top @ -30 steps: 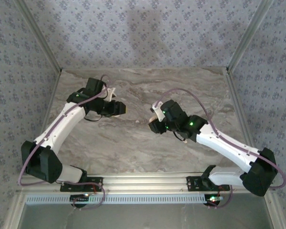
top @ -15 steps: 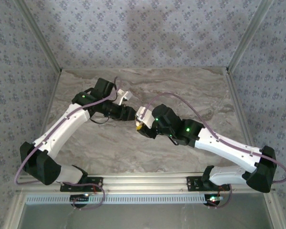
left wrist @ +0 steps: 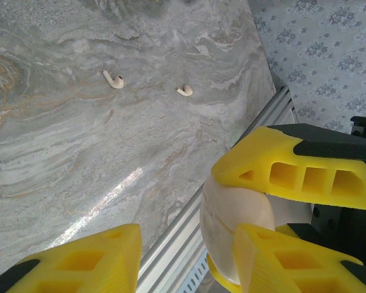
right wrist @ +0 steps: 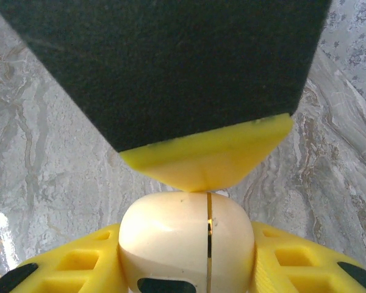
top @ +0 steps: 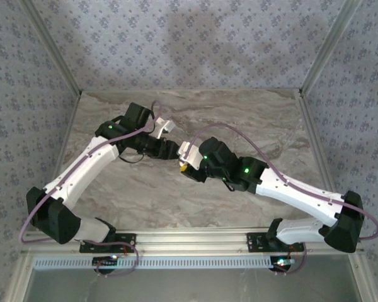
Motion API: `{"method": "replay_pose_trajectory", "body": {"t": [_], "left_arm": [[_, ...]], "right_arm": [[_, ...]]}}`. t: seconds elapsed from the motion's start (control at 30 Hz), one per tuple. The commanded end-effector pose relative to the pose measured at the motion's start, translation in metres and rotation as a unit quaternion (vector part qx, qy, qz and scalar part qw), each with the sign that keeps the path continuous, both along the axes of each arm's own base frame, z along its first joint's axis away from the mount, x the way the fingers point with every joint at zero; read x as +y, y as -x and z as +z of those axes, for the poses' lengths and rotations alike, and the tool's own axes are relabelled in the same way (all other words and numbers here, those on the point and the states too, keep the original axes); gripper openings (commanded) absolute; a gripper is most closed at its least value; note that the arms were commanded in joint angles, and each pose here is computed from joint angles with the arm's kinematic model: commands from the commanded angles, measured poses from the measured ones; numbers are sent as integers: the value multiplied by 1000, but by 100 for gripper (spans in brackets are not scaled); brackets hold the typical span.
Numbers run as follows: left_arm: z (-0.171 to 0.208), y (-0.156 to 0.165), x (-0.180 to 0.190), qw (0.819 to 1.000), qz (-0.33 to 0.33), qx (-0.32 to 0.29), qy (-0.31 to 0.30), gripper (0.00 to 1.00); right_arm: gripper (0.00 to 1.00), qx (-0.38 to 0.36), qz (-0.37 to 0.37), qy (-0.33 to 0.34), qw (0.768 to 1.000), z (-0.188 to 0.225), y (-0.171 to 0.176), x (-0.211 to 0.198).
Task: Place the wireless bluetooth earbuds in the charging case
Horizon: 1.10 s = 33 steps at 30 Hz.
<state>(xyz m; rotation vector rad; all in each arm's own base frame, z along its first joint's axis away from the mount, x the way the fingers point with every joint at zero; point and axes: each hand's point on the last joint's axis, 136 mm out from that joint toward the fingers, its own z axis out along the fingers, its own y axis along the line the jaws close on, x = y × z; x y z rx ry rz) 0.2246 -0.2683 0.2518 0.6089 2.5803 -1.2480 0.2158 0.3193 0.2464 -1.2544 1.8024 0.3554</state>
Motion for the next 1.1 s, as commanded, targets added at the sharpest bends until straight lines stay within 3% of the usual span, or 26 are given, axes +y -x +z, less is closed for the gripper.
{"method": "replay_pose_trajectory", "body": {"t": [0.0,0.37,1.07], "left_arm": [[25,22,-11,998,-47,-9,49,46],[35,3,9,997,16,-34,61,45],[22,19,-12,996,-43,4,73,45]], "right_arm": [[36,-24,-11,-21,999,15,-11,7],[35,-17,-20,-20,999,9,-11,-1],[36,-27,-4,-43,999,25,-11,9]]}}
